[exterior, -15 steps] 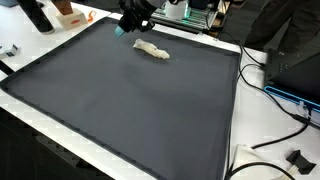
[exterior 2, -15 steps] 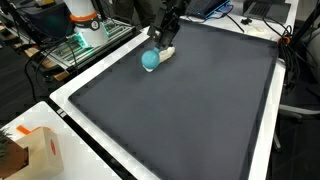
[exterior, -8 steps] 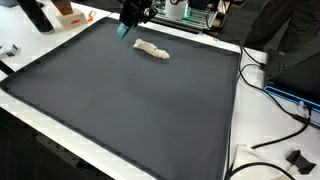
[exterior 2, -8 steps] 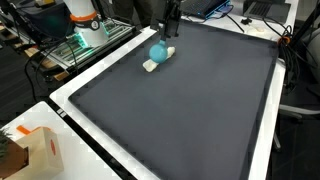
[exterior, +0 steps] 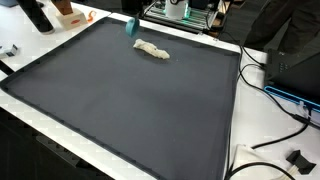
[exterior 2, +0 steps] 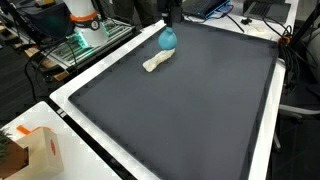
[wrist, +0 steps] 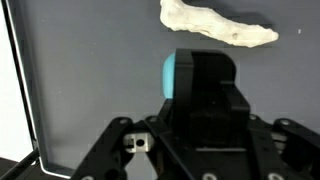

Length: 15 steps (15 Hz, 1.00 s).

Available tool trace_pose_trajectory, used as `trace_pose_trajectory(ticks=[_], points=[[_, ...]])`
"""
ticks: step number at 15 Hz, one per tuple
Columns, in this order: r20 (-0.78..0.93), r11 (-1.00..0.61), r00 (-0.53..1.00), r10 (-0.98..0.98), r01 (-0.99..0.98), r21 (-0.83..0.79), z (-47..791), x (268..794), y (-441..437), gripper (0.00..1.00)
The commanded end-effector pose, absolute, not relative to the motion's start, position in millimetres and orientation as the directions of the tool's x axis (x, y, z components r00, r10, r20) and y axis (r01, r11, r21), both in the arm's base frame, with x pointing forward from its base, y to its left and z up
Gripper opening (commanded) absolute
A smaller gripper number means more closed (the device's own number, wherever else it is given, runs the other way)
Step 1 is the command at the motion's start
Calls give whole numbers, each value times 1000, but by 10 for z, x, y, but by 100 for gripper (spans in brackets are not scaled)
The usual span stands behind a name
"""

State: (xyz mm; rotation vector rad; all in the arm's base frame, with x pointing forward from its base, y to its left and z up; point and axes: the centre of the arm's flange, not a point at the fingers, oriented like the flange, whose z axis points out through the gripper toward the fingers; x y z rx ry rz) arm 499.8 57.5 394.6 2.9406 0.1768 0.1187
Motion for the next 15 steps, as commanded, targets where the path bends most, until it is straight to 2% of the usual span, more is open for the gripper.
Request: trace_pose_trajectory(ticks=[1, 5, 10, 11, 15], points=[[103, -992, 987, 120, 115, 55, 4149, 4789, 355, 25], [142, -992, 987, 76, 89, -88, 4301, 4728, 177, 25], [166, -979, 985, 54, 85, -187, 4364, 4652, -2, 25], [150, -986, 987, 50, 73, -151, 4360, 4795, 89, 50], [155, -984, 987, 50, 76, -163, 4367, 4763, 40, 50]])
